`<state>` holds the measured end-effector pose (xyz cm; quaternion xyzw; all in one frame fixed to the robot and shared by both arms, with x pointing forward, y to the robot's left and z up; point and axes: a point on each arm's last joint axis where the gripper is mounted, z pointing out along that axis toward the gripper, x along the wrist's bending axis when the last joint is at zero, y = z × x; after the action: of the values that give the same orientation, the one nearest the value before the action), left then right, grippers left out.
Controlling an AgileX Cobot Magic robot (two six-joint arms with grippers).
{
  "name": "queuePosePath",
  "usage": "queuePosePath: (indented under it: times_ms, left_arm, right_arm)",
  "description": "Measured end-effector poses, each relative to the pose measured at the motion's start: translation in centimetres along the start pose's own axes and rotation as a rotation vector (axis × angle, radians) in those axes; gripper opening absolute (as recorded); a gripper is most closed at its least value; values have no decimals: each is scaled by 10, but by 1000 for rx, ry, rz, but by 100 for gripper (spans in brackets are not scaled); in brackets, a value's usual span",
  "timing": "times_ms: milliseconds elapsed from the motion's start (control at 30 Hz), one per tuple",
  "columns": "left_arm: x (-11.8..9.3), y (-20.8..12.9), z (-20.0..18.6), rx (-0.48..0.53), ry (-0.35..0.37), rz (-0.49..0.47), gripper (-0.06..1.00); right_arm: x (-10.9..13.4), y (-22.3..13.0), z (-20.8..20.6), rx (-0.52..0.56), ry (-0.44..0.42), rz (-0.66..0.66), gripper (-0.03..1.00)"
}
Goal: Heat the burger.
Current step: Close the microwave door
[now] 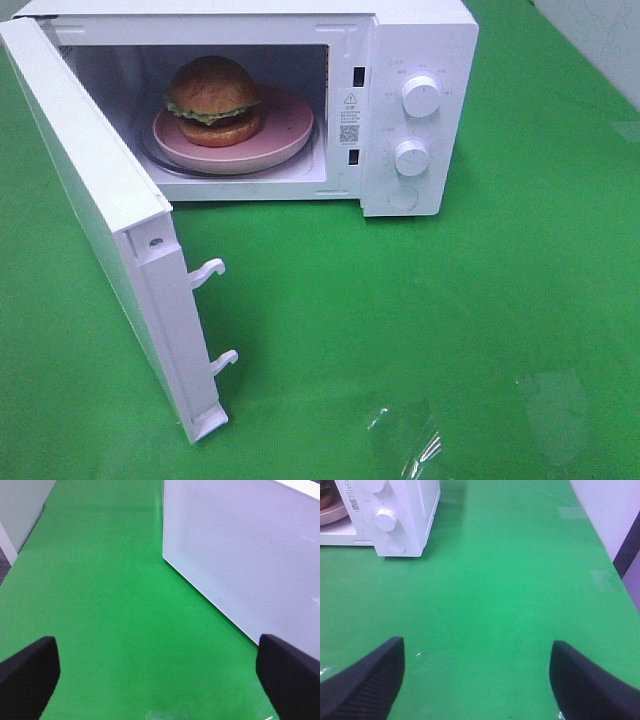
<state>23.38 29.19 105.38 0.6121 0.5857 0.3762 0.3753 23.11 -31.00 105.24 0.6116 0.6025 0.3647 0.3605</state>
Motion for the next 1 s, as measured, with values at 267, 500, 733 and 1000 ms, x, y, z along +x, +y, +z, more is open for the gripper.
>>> queuePosePath:
  times_ms: [267, 500, 733, 1000]
  left_arm:
    - [0, 0, 0, 0, 0, 0, 99]
    - [0, 0, 0, 0, 0, 0, 99]
    - [0, 0, 0, 0, 0, 0, 99]
    - [0, 0, 0, 0, 0, 0, 99]
  right_arm:
    - [0, 0, 0, 0, 0, 0, 77]
    - [0, 0, 0, 1, 0, 0, 77]
    - [0, 0, 0, 1, 0, 0, 77]
    - [0, 0, 0, 1, 0, 0, 77]
